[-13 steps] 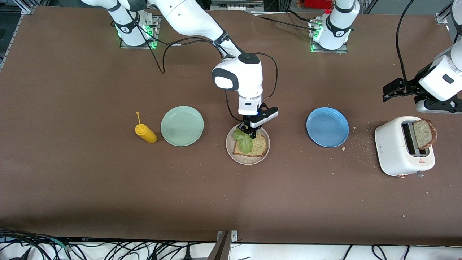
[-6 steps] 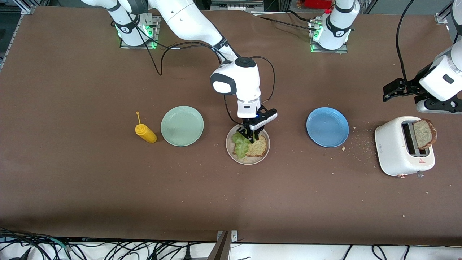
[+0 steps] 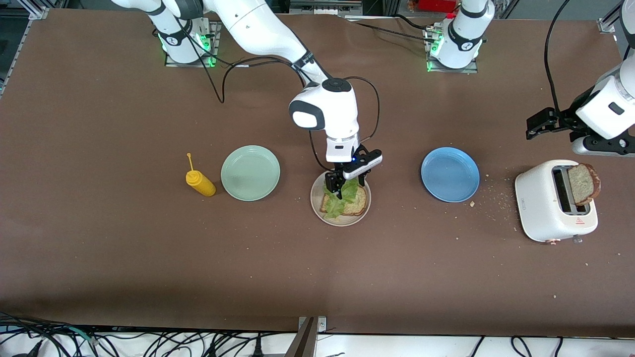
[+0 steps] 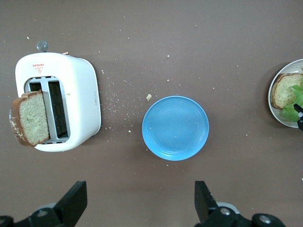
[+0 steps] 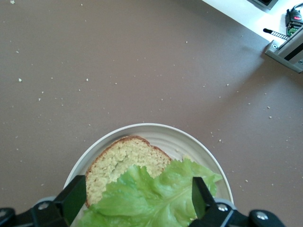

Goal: Make sandwich in beige plate with both arms
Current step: 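Lower the lettuce onto the bread and open the right gripper, then raise the right gripper and draw it back beside the bottle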

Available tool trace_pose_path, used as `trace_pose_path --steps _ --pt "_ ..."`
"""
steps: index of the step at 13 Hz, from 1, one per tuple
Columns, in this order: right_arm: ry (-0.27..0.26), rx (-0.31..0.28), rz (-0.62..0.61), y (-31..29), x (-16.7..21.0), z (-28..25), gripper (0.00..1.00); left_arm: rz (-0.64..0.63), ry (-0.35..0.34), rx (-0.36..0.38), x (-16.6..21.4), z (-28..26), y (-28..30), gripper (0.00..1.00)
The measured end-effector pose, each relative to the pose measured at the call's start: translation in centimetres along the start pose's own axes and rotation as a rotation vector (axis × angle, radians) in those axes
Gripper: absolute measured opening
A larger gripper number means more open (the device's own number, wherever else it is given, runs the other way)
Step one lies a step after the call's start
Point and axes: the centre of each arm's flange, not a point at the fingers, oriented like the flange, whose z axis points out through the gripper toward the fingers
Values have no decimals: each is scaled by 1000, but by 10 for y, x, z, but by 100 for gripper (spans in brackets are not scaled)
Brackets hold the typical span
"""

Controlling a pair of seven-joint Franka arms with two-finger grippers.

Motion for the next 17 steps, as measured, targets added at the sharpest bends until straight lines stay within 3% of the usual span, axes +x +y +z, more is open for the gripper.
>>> trace_pose_path --steps 5,9,13,17 --pt "-21 29 105 13 15 -11 100 0 0 0 0 0 0 100" --pt "-216 18 218 27 22 -38 100 0 0 0 0 0 0 100" --pt "-463 57 197 50 18 -64 100 -1 0 0 0 0 0 100" --pt "-632 102 217 124 27 -98 100 -1 0 0 0 0 0 100"
